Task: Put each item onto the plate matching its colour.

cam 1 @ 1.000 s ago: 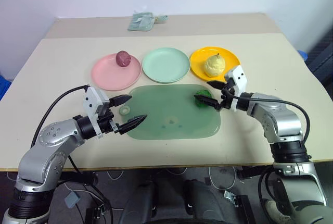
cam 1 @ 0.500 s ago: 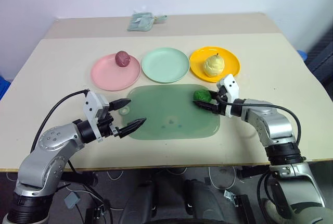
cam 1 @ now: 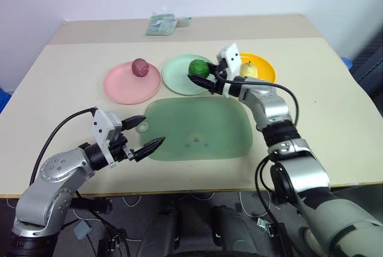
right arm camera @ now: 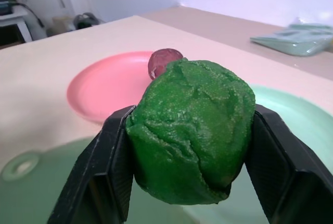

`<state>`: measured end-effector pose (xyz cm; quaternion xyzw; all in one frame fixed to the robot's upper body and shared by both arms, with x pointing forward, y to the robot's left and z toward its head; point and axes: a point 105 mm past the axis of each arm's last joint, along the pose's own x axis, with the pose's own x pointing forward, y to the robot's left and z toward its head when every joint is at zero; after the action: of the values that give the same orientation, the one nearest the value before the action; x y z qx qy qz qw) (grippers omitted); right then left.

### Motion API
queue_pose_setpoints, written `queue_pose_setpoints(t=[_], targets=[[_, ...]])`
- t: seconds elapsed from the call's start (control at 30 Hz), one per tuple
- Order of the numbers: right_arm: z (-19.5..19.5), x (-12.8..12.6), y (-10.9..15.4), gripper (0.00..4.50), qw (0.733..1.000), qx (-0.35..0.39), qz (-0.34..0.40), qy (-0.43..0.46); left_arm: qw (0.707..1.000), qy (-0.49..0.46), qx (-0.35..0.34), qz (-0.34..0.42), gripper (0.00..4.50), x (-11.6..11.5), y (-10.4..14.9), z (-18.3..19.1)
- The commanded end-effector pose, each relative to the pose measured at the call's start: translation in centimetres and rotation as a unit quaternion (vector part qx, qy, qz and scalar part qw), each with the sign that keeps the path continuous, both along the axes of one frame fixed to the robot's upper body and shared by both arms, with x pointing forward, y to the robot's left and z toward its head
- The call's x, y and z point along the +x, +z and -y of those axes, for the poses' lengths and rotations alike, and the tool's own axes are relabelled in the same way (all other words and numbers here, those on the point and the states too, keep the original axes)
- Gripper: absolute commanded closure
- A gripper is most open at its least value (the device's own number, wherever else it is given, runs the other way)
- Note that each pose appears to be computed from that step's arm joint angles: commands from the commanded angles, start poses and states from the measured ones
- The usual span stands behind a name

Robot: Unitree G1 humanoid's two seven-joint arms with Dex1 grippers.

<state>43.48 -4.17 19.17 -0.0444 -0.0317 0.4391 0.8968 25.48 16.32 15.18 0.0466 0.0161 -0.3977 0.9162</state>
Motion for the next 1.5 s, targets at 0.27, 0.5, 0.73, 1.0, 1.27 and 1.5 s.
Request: queue_pose_setpoints(t=[0.27, 0.5, 0.73, 1.0, 1.27, 1.5], targets=[[-1.4, 2.1, 1.5, 0.82, 0.997, 0.005, 0.033, -0.066, 0.998, 0.047, 0.0, 0.033, 0.0, -2.0, 1.4, -0.6], [-0.8, 2.3, 2.9, 0.03, 0.995, 0.027, 0.058, -0.077, 0.998, 0.063, 0.001, 0.031, 0.0, -2.5, 1.2, -0.9], [1.8, 0.6, 3.5, 0.03, 0.995, 0.033, 0.09, -0.014, 0.995, 0.087, -0.005, 0.057, 0.0, -1.1, 1.4, -0.9], [8.8, -5.7, 0.5, 0.03, 0.996, -0.025, 0.071, -0.052, 0.99, 0.117, 0.0, 0.074, 0.0, 0.3, 1.3, -1.2], [16.1, -11.2, -3.2, 0.03, 0.981, -0.091, 0.002, -0.169, 0.986, 0.146, 0.03, 0.079, 0.0, -0.1, -0.5, -3.1], [18.0, -12.7, -3.6, 0.03, 0.974, -0.106, -0.015, -0.198, 0.986, 0.141, 0.026, 0.088, 0.0, 0.5, -2.0, -4.0]])
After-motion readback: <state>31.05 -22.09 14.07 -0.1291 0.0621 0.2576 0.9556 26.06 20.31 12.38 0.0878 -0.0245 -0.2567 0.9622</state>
